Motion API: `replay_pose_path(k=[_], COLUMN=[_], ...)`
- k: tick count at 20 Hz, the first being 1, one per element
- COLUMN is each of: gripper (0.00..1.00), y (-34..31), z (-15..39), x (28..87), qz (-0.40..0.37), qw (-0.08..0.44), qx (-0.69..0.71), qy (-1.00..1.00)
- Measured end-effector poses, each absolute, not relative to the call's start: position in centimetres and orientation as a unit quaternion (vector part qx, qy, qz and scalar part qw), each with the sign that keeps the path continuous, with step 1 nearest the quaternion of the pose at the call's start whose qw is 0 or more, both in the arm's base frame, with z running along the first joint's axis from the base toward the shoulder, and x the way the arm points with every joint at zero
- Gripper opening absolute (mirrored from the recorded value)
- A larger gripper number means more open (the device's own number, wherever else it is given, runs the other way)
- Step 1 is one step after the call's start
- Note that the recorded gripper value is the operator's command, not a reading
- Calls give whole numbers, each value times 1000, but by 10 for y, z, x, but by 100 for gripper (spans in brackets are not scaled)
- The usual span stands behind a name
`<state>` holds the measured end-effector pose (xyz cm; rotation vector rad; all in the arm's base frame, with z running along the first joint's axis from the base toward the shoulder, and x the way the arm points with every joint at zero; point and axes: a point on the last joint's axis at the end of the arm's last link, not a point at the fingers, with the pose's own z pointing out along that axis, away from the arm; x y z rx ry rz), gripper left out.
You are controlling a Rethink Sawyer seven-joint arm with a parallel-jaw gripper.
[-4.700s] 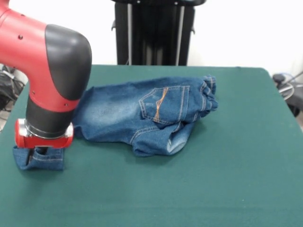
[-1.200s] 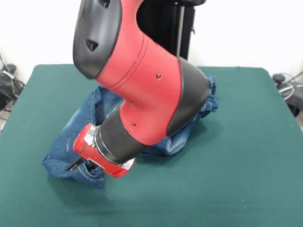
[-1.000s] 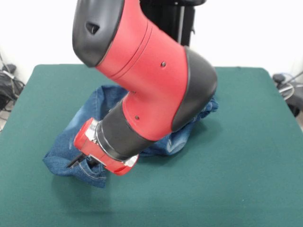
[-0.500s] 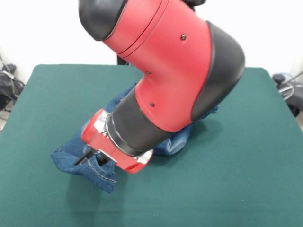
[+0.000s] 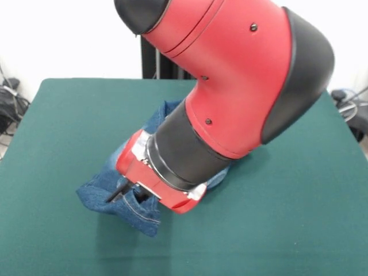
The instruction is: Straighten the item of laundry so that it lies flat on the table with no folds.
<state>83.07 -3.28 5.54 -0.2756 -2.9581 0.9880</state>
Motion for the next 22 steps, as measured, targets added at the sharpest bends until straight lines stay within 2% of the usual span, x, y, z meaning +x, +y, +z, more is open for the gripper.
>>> replay_pose_path(k=[10,22], gripper=[0,0], y=[-20,-13], z=[52,19], x=[851,858], qz=[302,304], qw=[13,31], qx=[-90,-76], qy=[-949,-949])
